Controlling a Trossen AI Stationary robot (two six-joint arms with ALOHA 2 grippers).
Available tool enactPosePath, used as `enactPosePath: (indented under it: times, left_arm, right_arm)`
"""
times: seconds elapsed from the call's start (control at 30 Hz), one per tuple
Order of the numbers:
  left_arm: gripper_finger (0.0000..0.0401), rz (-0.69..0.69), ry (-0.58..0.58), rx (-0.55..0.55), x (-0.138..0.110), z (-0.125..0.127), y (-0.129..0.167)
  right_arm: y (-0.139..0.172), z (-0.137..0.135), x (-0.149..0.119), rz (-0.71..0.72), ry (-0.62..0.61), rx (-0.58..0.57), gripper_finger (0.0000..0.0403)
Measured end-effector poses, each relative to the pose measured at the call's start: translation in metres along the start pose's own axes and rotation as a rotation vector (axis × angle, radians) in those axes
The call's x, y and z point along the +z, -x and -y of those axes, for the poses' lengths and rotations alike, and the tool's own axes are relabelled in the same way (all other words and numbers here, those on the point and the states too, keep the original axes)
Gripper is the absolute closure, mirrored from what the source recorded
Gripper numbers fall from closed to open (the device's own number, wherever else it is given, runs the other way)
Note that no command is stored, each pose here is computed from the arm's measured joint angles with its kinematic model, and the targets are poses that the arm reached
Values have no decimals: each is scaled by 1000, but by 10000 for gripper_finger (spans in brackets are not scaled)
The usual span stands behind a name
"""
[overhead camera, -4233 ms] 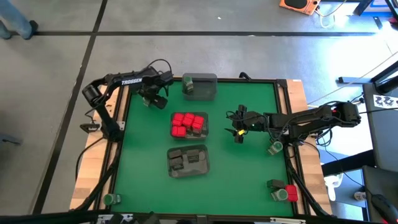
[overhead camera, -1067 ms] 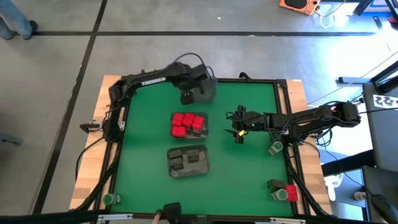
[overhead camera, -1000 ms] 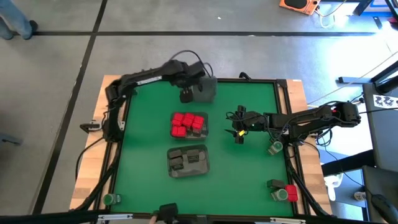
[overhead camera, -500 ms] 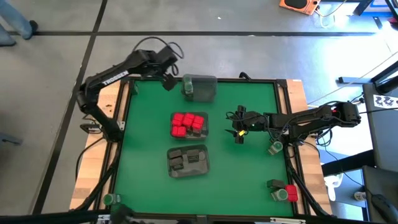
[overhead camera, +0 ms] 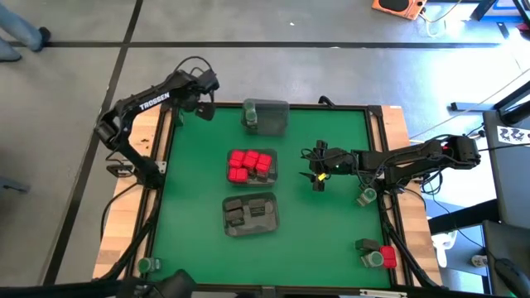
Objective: Sort spices by type
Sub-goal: Put the black seasoning can into the bottom gray bin
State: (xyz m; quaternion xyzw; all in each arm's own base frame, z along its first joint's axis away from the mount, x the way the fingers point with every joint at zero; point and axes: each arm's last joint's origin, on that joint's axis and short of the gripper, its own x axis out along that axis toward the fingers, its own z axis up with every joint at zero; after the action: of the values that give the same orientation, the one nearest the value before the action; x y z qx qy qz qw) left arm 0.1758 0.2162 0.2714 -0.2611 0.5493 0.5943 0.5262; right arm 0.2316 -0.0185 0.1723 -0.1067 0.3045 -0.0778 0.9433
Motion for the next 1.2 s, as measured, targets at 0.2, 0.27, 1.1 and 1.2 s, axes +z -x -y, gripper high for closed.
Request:
enactPosePath:
  times: [0.2,0.27,1.1,1.2]
  left_arm:
    - [111,0,88,60,1,-9,-24]
    - [111,-9,90,73,2,-11,-30]
    - [111,-86,90,310,10,8,-93]
    - [111,-99,96,328,10,11,-99]
  right_arm:
    - [0,0,0,1,3,0,127]
    - [0,0,0,1,3,0,127]
    - [0,0,0,-2,4,2,127]
    - [0,0,0,-3,0,3,127]
